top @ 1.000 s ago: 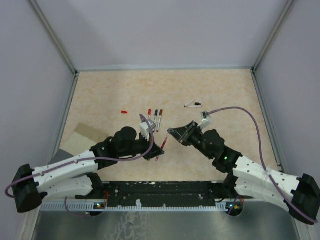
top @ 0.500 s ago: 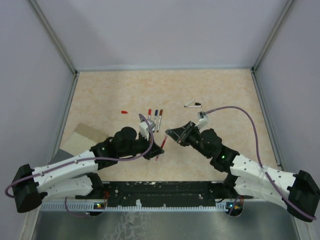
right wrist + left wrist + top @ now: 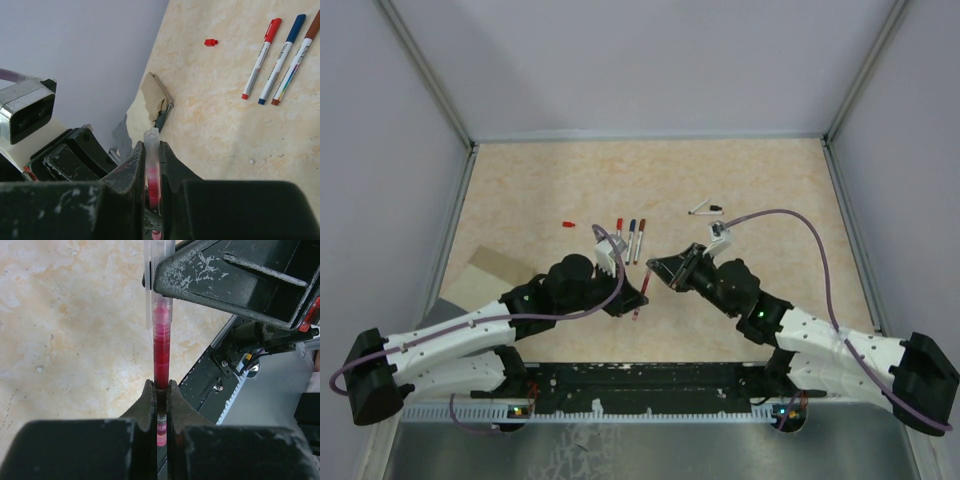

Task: Insert the pens into the pen caps
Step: Insert the pen cap onto the pen, then press the pen cap onto the pen.

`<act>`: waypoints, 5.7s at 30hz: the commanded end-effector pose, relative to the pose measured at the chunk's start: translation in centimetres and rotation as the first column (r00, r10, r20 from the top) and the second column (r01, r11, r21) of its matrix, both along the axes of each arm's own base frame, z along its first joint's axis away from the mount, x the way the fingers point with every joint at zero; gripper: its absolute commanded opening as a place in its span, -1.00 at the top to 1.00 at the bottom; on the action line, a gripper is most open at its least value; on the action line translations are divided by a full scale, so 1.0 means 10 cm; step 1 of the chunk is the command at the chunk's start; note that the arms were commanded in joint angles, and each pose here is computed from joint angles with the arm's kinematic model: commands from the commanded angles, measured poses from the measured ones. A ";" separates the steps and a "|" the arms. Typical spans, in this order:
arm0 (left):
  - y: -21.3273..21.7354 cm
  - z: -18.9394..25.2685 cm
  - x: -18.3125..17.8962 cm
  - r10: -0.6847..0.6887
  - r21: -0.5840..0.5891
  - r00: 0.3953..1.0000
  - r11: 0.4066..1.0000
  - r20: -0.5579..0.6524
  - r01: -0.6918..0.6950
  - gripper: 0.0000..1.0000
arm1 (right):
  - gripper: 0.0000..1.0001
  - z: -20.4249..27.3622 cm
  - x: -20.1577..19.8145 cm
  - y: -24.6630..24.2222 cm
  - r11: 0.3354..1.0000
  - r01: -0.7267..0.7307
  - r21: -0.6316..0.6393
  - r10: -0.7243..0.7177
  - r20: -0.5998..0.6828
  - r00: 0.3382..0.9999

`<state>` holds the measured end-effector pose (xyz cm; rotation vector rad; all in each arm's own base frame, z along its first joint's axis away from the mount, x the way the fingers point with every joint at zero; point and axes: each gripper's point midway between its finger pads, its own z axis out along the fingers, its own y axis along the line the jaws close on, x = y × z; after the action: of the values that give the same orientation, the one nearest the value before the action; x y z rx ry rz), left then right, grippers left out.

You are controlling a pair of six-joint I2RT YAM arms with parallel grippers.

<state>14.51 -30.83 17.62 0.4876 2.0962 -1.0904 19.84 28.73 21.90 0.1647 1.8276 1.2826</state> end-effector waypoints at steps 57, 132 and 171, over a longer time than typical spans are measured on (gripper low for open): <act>0.15 0.57 0.17 0.110 -0.126 0.983 0.988 0.148 -0.091 1.00 | -0.07 0.79 -0.03 -0.16 0.974 0.100 -0.202 -0.082 0.096 0.992; 0.08 2.09 0.39 0.220 -0.376 0.865 0.926 0.452 -0.039 1.00 | 1.00 -0.79 -0.88 0.31 0.884 -0.210 -0.417 0.115 -0.242 0.964; -0.06 1.63 0.17 0.049 -0.287 0.912 0.955 0.406 0.076 1.00 | 0.81 0.75 -0.54 0.02 0.950 0.046 -0.309 -0.025 0.072 0.997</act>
<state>13.20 -30.73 23.36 0.7380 1.8784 -1.0859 17.26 28.23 28.69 0.1932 1.8567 0.8785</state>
